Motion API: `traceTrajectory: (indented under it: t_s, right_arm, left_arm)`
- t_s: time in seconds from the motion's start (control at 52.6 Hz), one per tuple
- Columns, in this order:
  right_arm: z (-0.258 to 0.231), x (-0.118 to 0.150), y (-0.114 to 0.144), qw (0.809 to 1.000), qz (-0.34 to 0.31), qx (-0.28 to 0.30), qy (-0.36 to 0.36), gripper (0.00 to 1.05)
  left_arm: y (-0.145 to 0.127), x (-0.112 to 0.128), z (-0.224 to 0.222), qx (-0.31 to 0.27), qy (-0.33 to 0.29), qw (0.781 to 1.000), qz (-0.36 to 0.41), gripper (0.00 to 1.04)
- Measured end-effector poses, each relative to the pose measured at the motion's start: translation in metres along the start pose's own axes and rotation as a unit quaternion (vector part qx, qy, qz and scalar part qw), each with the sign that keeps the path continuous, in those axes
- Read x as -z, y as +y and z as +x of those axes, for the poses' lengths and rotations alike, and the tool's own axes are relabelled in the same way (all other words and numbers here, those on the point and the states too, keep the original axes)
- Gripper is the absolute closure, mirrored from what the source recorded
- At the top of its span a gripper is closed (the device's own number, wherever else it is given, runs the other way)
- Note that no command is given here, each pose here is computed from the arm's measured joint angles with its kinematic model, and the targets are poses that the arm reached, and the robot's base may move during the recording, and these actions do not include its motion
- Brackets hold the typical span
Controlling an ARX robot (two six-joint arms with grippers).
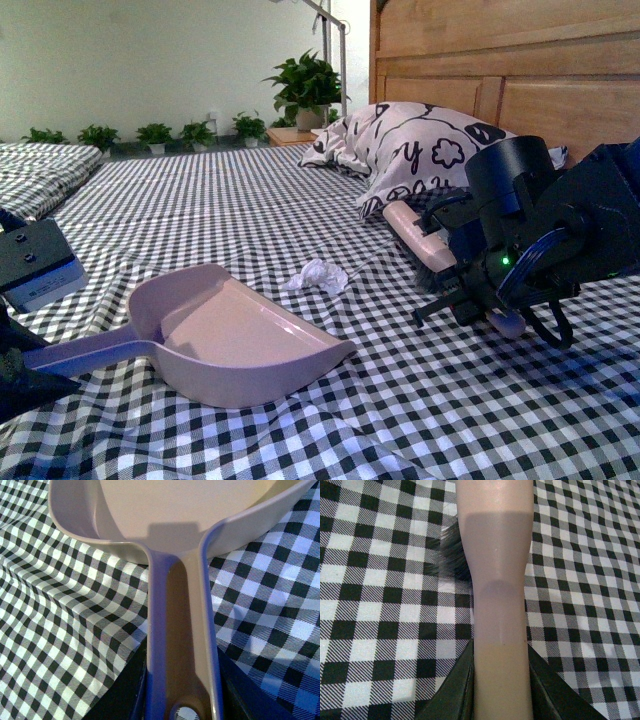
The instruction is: Clean up trash
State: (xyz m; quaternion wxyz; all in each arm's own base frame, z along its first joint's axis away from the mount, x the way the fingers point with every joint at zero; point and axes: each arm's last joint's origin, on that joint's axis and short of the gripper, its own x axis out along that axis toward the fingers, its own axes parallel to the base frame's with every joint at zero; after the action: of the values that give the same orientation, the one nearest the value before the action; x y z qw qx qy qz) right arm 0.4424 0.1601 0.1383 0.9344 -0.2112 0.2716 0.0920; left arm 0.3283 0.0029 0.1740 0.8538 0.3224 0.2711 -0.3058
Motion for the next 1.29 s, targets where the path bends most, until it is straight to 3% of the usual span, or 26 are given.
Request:
traceTrajectory:
  t_s: [0.266,0.342,0.437,0.513,0.684,0.779,1.083,1.292]
  right_arm:
    - [-0.008,0.015,0.033,0.996,-0.036,-0.082,0.008,0.84]
    - [-0.023,0.017,0.040,0.990,-0.042,-0.132,-0.001,0.84]
    - [-0.058,0.028,0.060,0.965,-0.058,-0.254,-0.018,0.84]
    - [-0.081,0.029,0.062,0.943,-0.061,-0.324,-0.034,0.84]
    - [-0.118,0.029,0.054,0.900,-0.068,-0.426,-0.069,0.84]
    - [-0.125,0.023,0.039,0.907,-0.066,-0.407,-0.086,0.84]
    - [-0.110,0.020,-0.030,0.966,0.003,-0.243,-0.090,0.84]
    - [-0.112,0.025,-0.069,0.983,0.072,-0.143,-0.090,0.84]
  left_arm:
    - [0.000,0.000,0.000,0.000,0.000,1.000,0.000,0.77]
    - [0.000,0.000,0.000,0.000,0.000,1.000,0.000,0.77]
    - [0.000,0.000,0.000,0.000,0.000,1.000,0.000,0.77]
    - [0.000,0.000,0.000,-0.001,0.001,1.000,0.007,0.77]
    - [0.000,0.000,0.000,-0.001,0.001,1.000,0.007,0.77]
    - [0.000,0.000,0.000,0.000,0.000,1.000,0.007,0.77]
    - [0.000,0.000,0.000,0.001,-0.001,1.000,0.007,0.77]
    - [0.000,-0.001,0.000,-0.005,0.001,1.000,0.004,0.77]
